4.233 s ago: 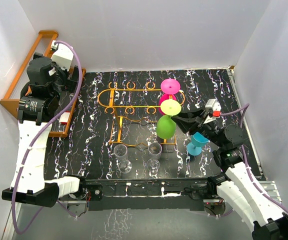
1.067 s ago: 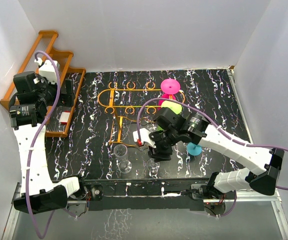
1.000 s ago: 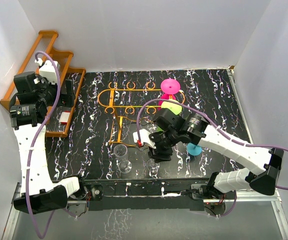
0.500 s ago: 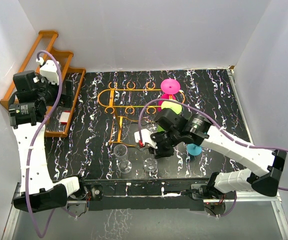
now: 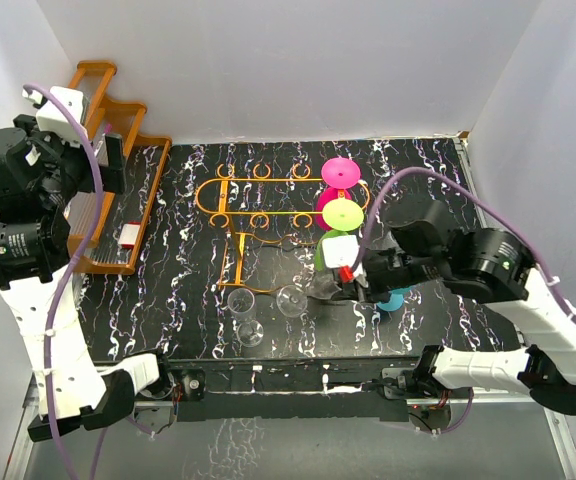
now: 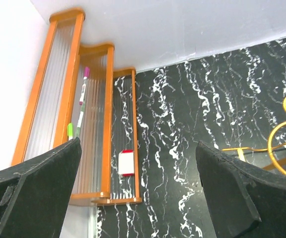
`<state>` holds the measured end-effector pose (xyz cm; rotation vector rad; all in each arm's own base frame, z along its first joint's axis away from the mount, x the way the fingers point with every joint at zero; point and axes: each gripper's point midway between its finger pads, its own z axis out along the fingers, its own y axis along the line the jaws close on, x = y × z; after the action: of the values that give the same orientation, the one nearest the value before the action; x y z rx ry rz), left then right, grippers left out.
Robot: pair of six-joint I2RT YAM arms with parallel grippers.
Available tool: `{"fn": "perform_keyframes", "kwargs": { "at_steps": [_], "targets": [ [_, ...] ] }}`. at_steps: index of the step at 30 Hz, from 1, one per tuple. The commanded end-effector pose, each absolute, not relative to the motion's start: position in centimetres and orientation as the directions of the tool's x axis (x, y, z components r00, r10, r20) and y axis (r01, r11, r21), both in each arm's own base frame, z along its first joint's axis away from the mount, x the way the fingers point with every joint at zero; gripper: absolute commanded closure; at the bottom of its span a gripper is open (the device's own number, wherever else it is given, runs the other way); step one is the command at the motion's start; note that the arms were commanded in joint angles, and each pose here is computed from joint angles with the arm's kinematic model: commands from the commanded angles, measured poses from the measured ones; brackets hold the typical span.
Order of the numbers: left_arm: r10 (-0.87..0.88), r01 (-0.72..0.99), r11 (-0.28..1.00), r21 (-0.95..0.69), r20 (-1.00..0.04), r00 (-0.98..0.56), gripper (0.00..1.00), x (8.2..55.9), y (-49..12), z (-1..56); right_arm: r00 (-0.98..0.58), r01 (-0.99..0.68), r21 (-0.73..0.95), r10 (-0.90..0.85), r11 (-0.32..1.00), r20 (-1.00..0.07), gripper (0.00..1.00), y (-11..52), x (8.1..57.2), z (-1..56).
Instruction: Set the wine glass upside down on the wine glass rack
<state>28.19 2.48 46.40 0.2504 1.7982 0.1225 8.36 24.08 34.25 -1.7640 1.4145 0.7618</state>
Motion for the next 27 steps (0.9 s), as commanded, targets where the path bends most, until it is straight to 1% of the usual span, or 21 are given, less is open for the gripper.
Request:
{"fn": "perform_keyframes", "kwargs": {
  "at_steps": [1, 4, 7, 10, 11, 13, 16, 18, 20, 22, 23, 25, 27],
  "targets": [
    [0.189, 0.181, 0.968, 0.171, -0.979, -0.083, 0.03, 27.9, 0.2, 49.8, 0.255, -0.964, -0.260, -0.447, -0.051, -0.857, 0.92, 23.0, 8.1, 38.9],
    [0.142, 0.220, 0.966, 0.138, -0.990, -0.002, 0.03, 27.9, -1.0, 51.4, 0.327, -0.942, -0.336, -0.305, -0.023, -0.895, 0.92, 22.4, 7.2, 43.7],
    [0.096, 0.253, 0.962, 0.101, -0.995, 0.033, 0.03, 28.5, -1.8, 52.6, 0.434, -0.894, -0.446, -0.150, 0.053, -0.888, 0.92, 21.3, 6.7, 48.8],
    [0.055, 0.330, 0.942, 0.061, -0.998, 0.027, 0.03, 29.1, -3.1, 53.3, 0.493, -0.842, -0.484, -0.024, 0.240, -0.870, 0.92, 19.8, 7.7, 53.2],
    [0.050, 0.366, 0.929, 0.058, -0.998, 0.032, 0.03, 28.9, -3.7, 53.5, 0.529, -0.814, -0.494, 0.036, 0.306, -0.848, 0.92, 19.4, 8.1, 55.1],
    [0.045, 0.432, 0.899, 0.068, -0.997, 0.062, 0.03, 28.4, -4.9, 54.2, 0.569, -0.784, -0.513, 0.076, 0.349, -0.819, 0.92, 19.5, 8.5, 56.1],
    [0.017, 0.493, 0.866, 0.082, -0.991, 0.135, 0.03, 27.3, -6.3, 55.9, 0.610, -0.741, -0.526, 0.090, 0.417, -0.787, 0.92, 20.3, 10.1, 57.6],
    [-0.029, 0.535, 0.842, 0.072, -0.984, 0.178, 0.03, 26.3, -7.3, 57.0, 0.642, -0.685, -0.506, 0.106, 0.525, -0.759, 0.92, 20.8, 12.2, 59.2],
    [-0.084, 0.612, 0.789, 0.057, -0.976, 0.200, 0.03, 25.1, -8.8, 57.5, 0.690, -0.589, -0.469, 0.109, 0.658, -0.715, 0.92, 20.9, 14.9, 60.5],
    [-0.158, 0.708, 0.706, 0.019, -0.970, 0.184, 0.03, 23.9, -10.5, 57.8, 0.740, -0.488, -0.438, 0.092, 0.755, -0.666, 0.92, 21.0, 17.0, 61.3],
    [-0.197, 0.769, 0.639, -0.013, -0.969, 0.148, 0.03, 23.2, -11.5, 57.8, 0.780, -0.434, -0.431, 0.090, 0.791, -0.620, 0.92, 21.0, 17.5, 61.8],
    [-0.288, 0.840, 0.527, -0.126, -0.957, 0.038, 0.03, 22.9, -12.6, 58.1, 0.854, -0.359, -0.421, 0.111, 0.833, -0.509, 0.92, 21.2, 17.3, 62.5],
    [-0.380, 0.871, 0.418, -0.258, -0.920, -0.090, 0.03, 23.3, -13.0, 58.5, 0.882, -0.348, -0.358, 0.173, 0.867, -0.438, 0.92, 20.9, 16.8, 63.4]
  ]
}}
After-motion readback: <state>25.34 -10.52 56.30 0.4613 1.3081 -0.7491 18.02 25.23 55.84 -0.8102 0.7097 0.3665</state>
